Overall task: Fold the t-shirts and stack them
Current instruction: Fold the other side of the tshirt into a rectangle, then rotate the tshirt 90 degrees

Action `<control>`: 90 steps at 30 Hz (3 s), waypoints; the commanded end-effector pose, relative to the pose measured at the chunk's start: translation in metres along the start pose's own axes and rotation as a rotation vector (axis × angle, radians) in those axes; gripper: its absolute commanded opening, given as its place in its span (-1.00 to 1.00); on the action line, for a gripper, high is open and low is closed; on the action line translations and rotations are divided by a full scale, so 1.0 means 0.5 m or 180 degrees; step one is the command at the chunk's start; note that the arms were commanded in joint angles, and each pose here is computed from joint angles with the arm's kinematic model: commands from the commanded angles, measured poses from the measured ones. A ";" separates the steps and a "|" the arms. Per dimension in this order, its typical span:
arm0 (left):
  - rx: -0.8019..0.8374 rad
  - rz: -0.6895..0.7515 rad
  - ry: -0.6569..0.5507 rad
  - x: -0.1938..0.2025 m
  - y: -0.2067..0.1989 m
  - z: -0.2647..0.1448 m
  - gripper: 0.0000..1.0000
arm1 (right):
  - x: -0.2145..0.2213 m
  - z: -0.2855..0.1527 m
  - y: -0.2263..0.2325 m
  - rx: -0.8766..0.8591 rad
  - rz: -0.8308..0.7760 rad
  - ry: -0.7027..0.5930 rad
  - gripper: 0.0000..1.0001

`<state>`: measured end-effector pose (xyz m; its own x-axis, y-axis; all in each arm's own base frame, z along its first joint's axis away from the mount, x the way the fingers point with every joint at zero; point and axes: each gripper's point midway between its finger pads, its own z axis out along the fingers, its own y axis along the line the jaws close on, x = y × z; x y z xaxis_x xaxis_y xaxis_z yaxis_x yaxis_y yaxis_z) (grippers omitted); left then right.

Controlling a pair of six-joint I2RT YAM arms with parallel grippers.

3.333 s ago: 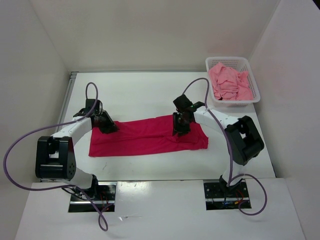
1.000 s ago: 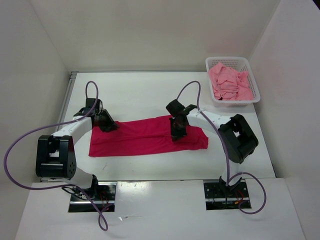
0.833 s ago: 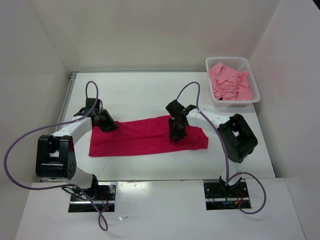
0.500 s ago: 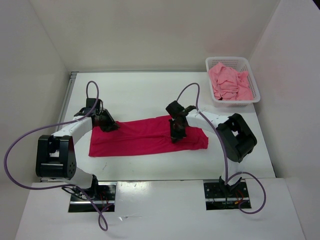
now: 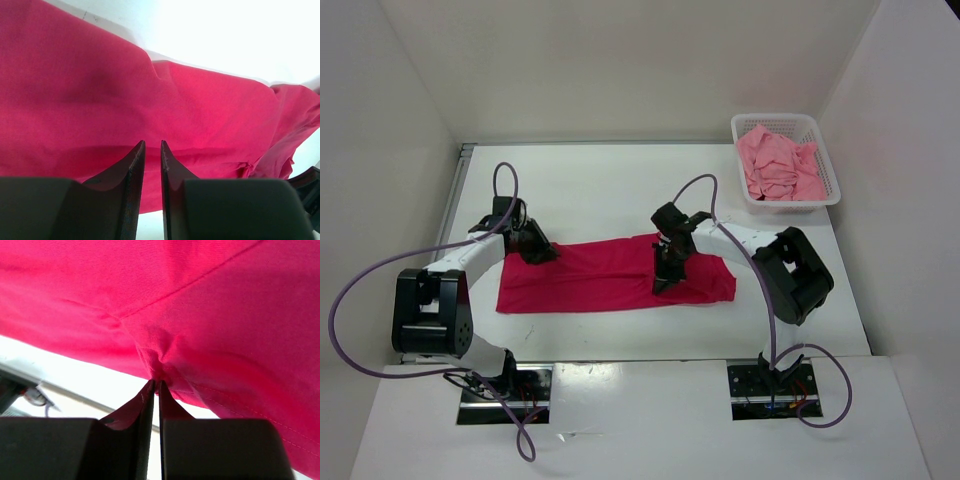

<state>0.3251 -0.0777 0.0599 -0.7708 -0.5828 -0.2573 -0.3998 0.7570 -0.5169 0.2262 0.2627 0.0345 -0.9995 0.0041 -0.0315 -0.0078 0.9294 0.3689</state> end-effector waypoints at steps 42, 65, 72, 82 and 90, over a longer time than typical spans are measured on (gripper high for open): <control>-0.0062 0.0371 0.0454 0.071 -0.025 0.090 -0.36 | 0.021 -0.026 -0.174 0.0241 0.0867 -0.0273 -0.81; -0.0151 -0.0493 0.0131 -0.029 0.089 0.058 -0.30 | -0.368 -0.062 -0.286 0.0611 0.1151 -0.1517 -0.98; -0.0226 -0.0897 -0.0013 -0.073 0.161 0.039 -0.25 | -0.427 -0.109 -0.290 0.0409 0.1178 -0.1632 -0.93; 0.0155 0.0037 -0.0384 -0.107 -0.029 -0.063 -0.51 | -0.366 -0.219 -0.182 -0.0057 0.0849 -0.1716 -0.50; 0.0089 0.0340 0.0269 0.075 -0.043 0.026 -0.97 | -0.179 -0.079 -0.103 -0.0062 0.0551 -0.0971 -0.97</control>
<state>0.3247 -0.1211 0.0752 -0.8326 -0.4650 -0.3009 -0.2480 0.7987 -0.5482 0.3503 0.1756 0.0761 -0.8841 0.3360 -0.3247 0.1819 0.8876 0.4232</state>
